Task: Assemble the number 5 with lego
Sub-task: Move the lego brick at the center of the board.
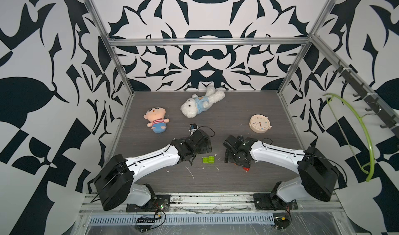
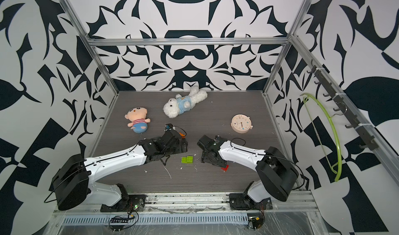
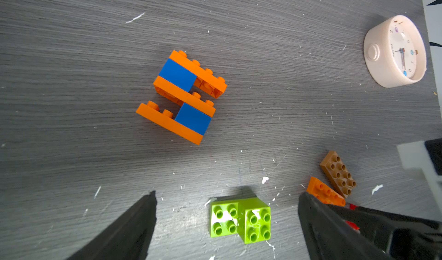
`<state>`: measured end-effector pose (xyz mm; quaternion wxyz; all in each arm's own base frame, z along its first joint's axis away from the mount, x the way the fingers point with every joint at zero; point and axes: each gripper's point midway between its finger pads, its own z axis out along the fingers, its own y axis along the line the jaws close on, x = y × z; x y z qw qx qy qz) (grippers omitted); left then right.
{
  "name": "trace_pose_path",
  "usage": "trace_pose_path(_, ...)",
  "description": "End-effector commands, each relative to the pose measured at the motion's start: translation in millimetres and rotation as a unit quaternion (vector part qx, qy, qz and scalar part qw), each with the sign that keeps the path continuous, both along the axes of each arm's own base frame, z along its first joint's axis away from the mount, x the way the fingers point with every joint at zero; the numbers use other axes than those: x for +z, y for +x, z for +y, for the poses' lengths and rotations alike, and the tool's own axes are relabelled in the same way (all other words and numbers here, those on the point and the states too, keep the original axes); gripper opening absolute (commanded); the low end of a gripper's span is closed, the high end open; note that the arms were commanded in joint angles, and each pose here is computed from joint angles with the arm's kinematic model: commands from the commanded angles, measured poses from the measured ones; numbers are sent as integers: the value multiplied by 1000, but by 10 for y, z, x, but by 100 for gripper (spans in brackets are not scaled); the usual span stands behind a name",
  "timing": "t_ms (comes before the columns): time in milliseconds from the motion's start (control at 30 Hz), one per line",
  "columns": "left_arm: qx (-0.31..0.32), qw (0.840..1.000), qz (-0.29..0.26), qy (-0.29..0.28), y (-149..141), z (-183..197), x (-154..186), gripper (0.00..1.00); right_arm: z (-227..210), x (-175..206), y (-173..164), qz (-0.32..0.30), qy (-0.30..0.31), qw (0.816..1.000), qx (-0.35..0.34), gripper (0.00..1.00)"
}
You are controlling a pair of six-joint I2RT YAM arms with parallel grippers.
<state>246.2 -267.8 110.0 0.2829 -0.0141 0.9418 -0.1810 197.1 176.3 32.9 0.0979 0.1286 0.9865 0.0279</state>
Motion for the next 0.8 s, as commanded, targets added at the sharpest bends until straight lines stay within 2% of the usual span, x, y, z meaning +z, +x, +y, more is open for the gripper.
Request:
trace_pose_path(0, 2, 1000, -3, 14, -17, 76, -13, 99, 120, 117, 98, -23, 22, 999, -6, 90)
trace_pose_path(200, 0, 1000, -1, 18, -15, 72, -28, 99, 153, 80, 105, -20, 29, 999, -15, 95)
trace_pose_path(767, -2, 1000, -2, 16, -5, 52, -8, 99, 90, -54, 163, -19, 4, 999, -27, 94)
